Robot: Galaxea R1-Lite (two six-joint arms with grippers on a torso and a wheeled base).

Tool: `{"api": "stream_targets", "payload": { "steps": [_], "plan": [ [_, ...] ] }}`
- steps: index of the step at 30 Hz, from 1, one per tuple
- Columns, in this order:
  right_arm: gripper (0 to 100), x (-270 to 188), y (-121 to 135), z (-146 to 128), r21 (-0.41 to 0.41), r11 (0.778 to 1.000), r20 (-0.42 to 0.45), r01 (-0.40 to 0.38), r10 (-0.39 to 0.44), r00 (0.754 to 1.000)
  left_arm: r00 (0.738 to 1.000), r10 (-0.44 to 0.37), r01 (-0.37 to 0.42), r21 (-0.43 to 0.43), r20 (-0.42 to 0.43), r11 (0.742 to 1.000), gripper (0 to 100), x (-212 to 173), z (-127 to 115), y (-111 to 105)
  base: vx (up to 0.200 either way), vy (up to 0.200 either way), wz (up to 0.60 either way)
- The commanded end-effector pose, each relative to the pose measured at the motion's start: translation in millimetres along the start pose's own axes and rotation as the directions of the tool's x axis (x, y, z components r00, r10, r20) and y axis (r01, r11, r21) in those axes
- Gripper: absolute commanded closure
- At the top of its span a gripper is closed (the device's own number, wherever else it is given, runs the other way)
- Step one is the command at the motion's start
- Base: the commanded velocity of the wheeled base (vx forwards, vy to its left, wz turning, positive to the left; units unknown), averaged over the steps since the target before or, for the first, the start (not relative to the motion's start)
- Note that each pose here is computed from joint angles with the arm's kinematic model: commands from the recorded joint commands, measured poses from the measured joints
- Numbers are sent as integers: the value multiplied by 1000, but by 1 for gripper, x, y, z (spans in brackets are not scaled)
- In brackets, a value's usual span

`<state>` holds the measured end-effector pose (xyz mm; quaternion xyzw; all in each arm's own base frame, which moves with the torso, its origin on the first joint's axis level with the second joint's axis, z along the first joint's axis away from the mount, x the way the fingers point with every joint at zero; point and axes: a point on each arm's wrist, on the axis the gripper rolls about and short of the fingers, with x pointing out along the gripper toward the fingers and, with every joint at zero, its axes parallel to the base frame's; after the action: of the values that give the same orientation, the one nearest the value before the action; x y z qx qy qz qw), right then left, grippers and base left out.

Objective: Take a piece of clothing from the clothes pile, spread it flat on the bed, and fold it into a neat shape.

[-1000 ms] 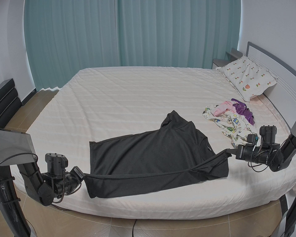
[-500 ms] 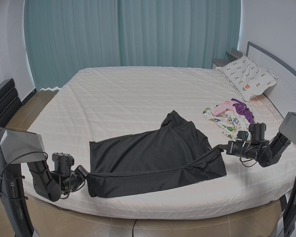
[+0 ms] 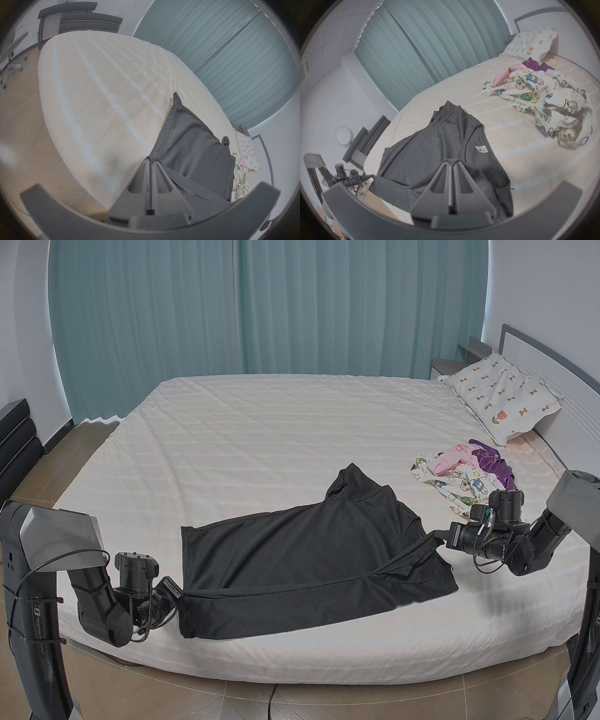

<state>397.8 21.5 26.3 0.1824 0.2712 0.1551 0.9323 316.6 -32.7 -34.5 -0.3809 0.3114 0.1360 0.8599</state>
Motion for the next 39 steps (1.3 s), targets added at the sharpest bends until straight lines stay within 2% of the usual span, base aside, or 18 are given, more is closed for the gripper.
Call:
{"api": "stream_targets", "payload": {
  "steps": [1,10,14,20,23,24,25,27,32,37,39],
  "plan": [
    [100,9,0,-2,36,999,-3,-6,7,1000,1000,10,-10,1,-1,1000,100,6,-2,2,0,0,0],
    [100,23,-8,-4,63,998,10,29,-29,1000,999,18,-18,1,32,1000,100,14,0,0,0,0,0],
    [100,28,-8,0,131,991,24,23,-27,999,998,29,-29,-1,57,1000,100,19,0,-1,0,0,0],
    [100,37,-13,-2,158,986,35,46,-52,998,998,21,-20,-2,67,1000,100,20,0,-1,0,0,0],
    [100,44,-15,-3,201,978,39,55,-64,997,998,21,-21,4,66,1000,100,21,-2,-1,0,0,0],
    [100,46,-14,-4,210,976,38,52,-62,997,998,22,-23,13,65,1000,0,21,-2,-1,0,0,0],
    [0,47,-14,-5,215,975,35,51,-60,998,998,26,-28,27,63,999,0,21,-3,0,0,0,0],
    [0,49,-15,-9,224,973,23,55,-62,998,998,32,-35,53,58,998,0,21,-4,2,0,0,0],
    [0,49,-16,-14,262,963,8,61,-65,998,998,32,-35,50,58,998,0,21,-4,2,0,0,0],
    [0,43,-10,-8,360,931,26,64,-78,997,997,29,-29,1,66,1000,0,14,0,2,0,0,0],
    [0,44,5,-10,410,908,27,79,-98,995,996,-5,8,-35,85,999,0,-6,11,-5,0,0,0]
  ]
}}
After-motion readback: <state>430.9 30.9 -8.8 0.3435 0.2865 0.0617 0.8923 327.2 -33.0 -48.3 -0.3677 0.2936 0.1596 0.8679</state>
